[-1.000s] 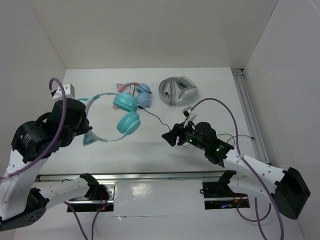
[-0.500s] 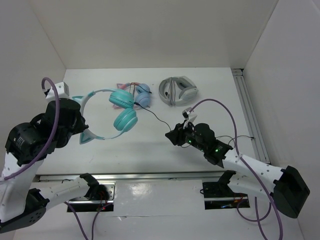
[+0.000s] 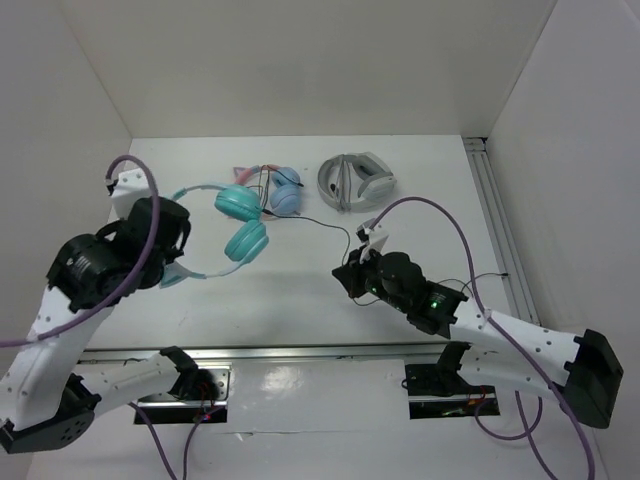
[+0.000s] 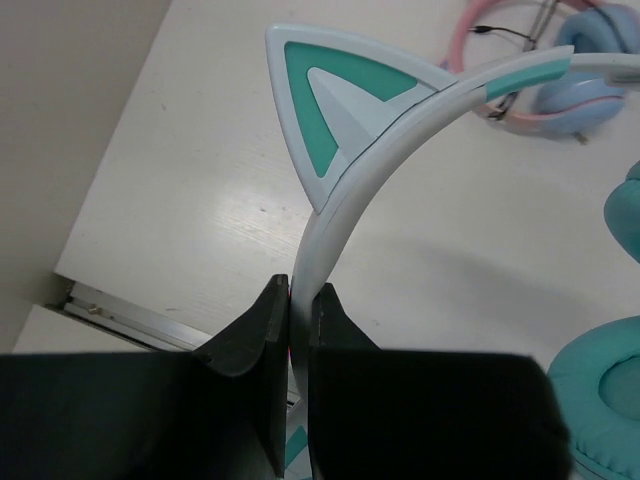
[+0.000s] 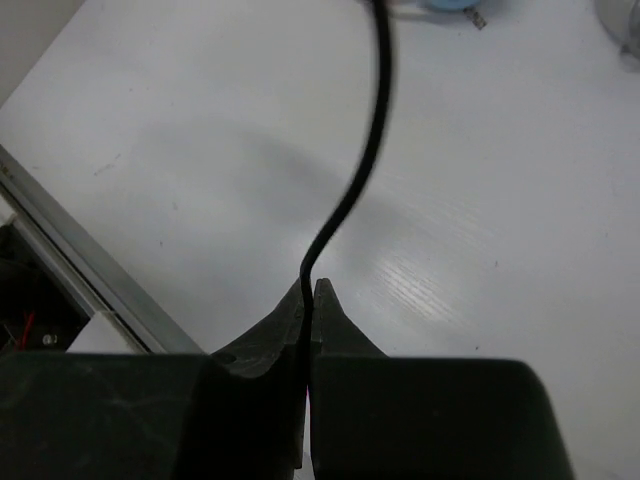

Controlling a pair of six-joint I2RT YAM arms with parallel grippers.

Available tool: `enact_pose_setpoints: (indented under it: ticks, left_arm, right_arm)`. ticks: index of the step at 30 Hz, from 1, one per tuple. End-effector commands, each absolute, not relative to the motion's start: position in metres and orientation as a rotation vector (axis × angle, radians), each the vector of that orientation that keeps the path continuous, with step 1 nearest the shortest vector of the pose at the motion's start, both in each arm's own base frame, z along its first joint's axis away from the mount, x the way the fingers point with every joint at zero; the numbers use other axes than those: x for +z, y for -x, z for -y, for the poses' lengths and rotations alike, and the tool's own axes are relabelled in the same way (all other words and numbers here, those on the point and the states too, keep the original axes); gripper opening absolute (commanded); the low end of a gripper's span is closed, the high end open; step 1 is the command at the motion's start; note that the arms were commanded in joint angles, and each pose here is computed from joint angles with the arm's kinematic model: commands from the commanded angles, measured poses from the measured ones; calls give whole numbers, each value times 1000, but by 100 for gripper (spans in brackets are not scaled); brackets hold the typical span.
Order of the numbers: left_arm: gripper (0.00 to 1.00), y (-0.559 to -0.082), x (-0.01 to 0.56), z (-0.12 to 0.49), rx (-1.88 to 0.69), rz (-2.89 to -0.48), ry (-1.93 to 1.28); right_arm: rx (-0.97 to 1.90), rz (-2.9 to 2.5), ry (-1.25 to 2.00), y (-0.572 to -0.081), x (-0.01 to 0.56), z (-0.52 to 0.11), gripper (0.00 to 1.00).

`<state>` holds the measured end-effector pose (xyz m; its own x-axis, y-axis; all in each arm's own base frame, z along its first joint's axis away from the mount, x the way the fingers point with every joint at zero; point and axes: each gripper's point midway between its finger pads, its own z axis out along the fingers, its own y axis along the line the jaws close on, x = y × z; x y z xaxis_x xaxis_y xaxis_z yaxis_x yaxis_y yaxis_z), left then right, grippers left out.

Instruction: Wrap the headphones

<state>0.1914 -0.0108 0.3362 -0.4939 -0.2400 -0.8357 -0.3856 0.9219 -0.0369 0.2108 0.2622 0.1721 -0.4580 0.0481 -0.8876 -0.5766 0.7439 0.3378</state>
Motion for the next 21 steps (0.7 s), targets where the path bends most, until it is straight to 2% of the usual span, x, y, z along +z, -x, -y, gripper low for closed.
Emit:
enact_pose_setpoints:
  ticks: [1,4,5,6,8,14,16,18,21]
  left_arm:
    - [0,-216,335,2,319,-1992,561]
    - [0,-229,317,5,390,-1990,530]
    - [0,-234,303,11,443,-2043,383]
    - [0,-255,304,29,373,-2017,334]
    - [0,-264,284,60,348,-2086,154]
    - [0,-275,247,96,492,-2155,-85]
    - [0,-277,239,114,441,-2167,-214]
    - [0,-264,223,159,274,-2194,-462]
    - [0,-252,210,183,230,-2201,-632]
  right_arm:
    - [604,-1855,237,-220,224,-239,0]
    - [503,-1791,153,-216,254,-219,0]
    - [492,-1786,174,-212,264,-219,0]
    - [477,-1780,171,-213,271,-216,0]
    - [441,-1775,209,-213,278,-215,0]
    - [356,-1742,219,-217,295,-200,0]
    - [339,-1732,209,-216,302,-194,0]
    - [316,-1719,212,-217,307,-191,0]
    - [292,-1711,225,-220,314,-192,0]
